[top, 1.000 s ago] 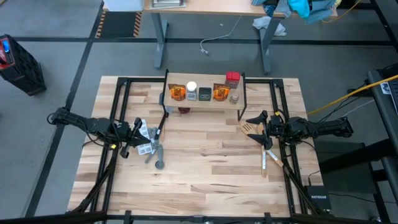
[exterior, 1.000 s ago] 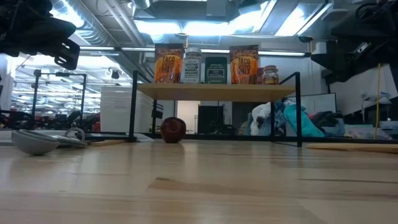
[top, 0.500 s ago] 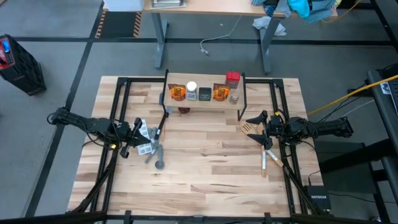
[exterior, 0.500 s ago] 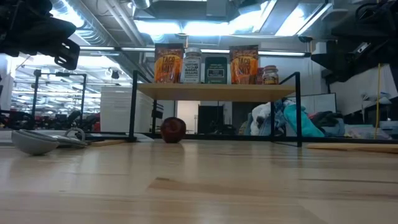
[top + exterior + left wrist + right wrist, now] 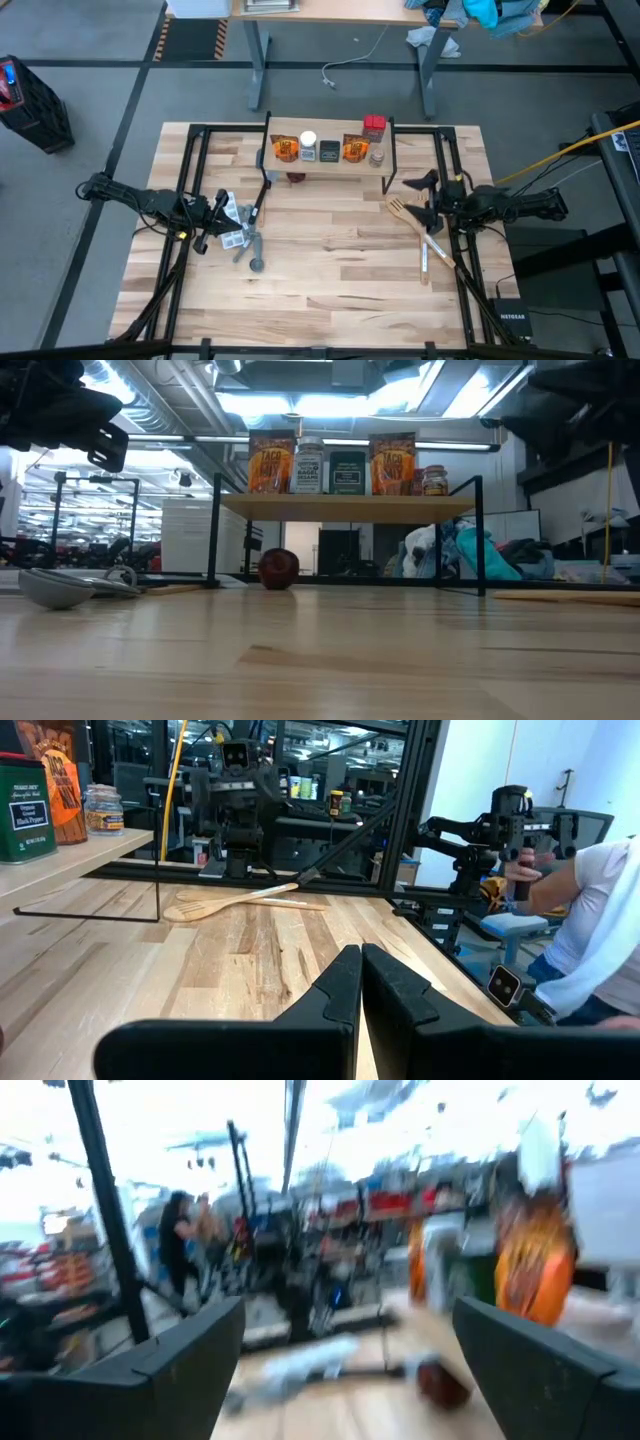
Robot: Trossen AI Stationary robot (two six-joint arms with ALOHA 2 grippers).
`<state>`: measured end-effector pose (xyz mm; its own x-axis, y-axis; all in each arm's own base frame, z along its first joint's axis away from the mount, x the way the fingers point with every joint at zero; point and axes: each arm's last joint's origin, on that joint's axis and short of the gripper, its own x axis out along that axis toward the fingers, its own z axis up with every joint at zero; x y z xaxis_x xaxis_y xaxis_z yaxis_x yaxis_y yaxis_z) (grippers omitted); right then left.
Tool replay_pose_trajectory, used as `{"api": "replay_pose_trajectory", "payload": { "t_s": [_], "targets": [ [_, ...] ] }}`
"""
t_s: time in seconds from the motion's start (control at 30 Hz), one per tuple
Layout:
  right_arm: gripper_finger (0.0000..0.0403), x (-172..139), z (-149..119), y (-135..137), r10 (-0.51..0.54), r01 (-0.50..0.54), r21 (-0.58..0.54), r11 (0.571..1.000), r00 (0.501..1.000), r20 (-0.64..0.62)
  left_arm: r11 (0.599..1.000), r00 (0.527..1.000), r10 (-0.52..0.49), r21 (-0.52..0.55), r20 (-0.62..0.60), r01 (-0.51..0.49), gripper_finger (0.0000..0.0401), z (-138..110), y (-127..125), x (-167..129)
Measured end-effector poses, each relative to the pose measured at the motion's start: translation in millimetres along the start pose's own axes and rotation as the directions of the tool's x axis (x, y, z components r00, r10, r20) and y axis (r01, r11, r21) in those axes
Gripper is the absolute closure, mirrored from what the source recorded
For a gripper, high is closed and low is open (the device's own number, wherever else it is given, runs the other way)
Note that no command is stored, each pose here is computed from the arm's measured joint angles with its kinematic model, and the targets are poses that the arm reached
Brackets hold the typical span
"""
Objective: Shelf spices
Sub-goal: Remove the transparent seasoning bottle from the shelf
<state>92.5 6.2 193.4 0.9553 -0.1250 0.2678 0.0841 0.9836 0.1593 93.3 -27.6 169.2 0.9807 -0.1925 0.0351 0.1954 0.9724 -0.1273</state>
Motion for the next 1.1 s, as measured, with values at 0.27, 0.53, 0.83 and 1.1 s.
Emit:
{"api": "replay_pose_trajectory", "payload": {
  "t_s": [0.27,0.53,0.83,1.1],
  "targets": [
    [0.004,-0.1,1.0,-2.3,-0.08,0.081,-0.076,0.994,0.997,0.014,1.0,1.0,0.0,0.0,0.0,0.0,0.0396,0.0,0.0,0.0],
    [0.004,-0.4,-0.1,-5.0,-0.173,0.173,-0.099,0.98,0.985,0.007,1.0,1.0,0.0,0.0,0.0,0.0,0.0396,0.0,0.0,0.0],
    [0.004,-0.4,0.1,-4.5,-0.156,0.156,-0.092,0.983,0.988,0.007,1.0,1.0,0.0,0.0,0.0,0.0,0.0396,0.0,0.0,0.0],
    [0.004,0.9,-1.3,-7.5,-0.275,0.274,-0.098,0.957,0.962,0.001,1.0,1.0,0.0,0.0,0.0,0.0,0.0396,0.1,0.0,0.0]
  ]
}}
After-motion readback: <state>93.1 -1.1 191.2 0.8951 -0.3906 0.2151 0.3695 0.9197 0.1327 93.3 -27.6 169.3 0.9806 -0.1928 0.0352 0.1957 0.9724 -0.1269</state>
